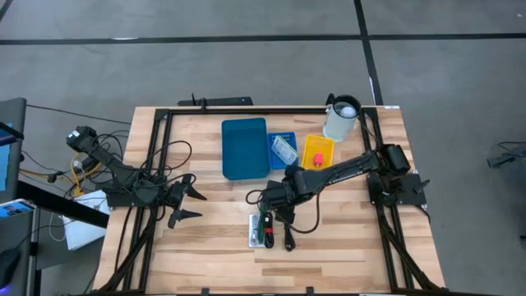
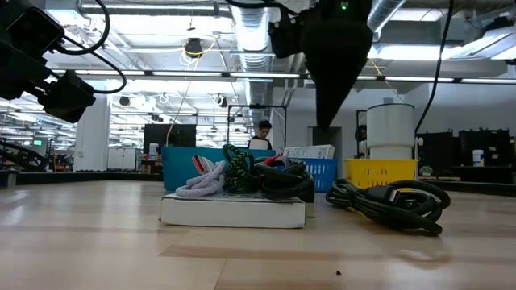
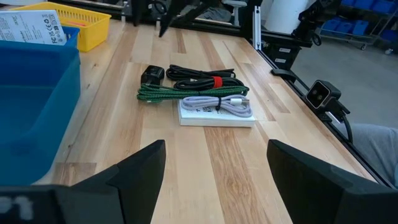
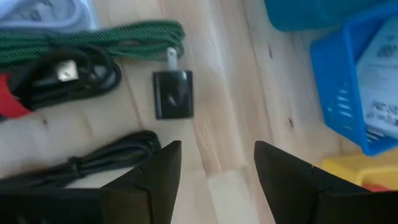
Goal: Pick and place items into bin
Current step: Put the black charger adapter into the yellow bin
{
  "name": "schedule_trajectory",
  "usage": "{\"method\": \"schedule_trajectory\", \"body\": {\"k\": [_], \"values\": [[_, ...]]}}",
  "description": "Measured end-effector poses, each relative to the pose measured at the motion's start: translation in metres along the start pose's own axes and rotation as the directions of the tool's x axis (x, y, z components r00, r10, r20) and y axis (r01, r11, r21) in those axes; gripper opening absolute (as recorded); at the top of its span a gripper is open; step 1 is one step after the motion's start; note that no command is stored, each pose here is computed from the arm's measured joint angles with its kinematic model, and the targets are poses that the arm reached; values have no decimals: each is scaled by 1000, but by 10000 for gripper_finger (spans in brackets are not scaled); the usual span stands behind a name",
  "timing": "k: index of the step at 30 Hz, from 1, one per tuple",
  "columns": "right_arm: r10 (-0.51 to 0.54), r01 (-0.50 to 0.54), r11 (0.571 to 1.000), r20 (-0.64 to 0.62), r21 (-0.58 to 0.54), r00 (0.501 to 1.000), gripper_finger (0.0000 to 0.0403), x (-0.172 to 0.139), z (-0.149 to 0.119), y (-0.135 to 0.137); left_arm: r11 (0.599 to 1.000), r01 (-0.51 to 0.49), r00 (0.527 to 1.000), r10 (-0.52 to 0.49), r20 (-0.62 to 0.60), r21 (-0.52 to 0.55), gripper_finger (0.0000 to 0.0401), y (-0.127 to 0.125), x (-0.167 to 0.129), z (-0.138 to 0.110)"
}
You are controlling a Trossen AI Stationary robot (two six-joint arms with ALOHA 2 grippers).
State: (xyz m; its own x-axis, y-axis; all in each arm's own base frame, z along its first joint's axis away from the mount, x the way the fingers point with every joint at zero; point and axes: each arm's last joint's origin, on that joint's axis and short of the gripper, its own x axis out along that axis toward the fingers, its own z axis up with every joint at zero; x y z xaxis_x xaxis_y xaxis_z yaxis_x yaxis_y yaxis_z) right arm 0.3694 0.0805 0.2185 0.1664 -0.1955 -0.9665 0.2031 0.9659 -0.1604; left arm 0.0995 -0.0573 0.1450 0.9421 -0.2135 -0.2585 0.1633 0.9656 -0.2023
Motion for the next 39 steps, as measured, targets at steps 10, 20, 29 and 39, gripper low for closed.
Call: {"method": "schedule_trajectory", "body": {"k": [10,20,29,39], "values": [[81,-76,996,106,-43,991,194,3,15,0,1000,0,1000,0,0,0,270,0,0,0],[141,-134,987,79,-87,987,210,17,18,7,1000,0,1000,0,0,0,270,0,0,0],[124,-121,986,20,-114,992,216,44,18,15,1000,1,1000,-1,3,-1,270,0,0,0],[135,-138,983,-31,-119,990,216,65,19,19,1000,1,1000,-1,2,-1,270,0,0,0]]}}
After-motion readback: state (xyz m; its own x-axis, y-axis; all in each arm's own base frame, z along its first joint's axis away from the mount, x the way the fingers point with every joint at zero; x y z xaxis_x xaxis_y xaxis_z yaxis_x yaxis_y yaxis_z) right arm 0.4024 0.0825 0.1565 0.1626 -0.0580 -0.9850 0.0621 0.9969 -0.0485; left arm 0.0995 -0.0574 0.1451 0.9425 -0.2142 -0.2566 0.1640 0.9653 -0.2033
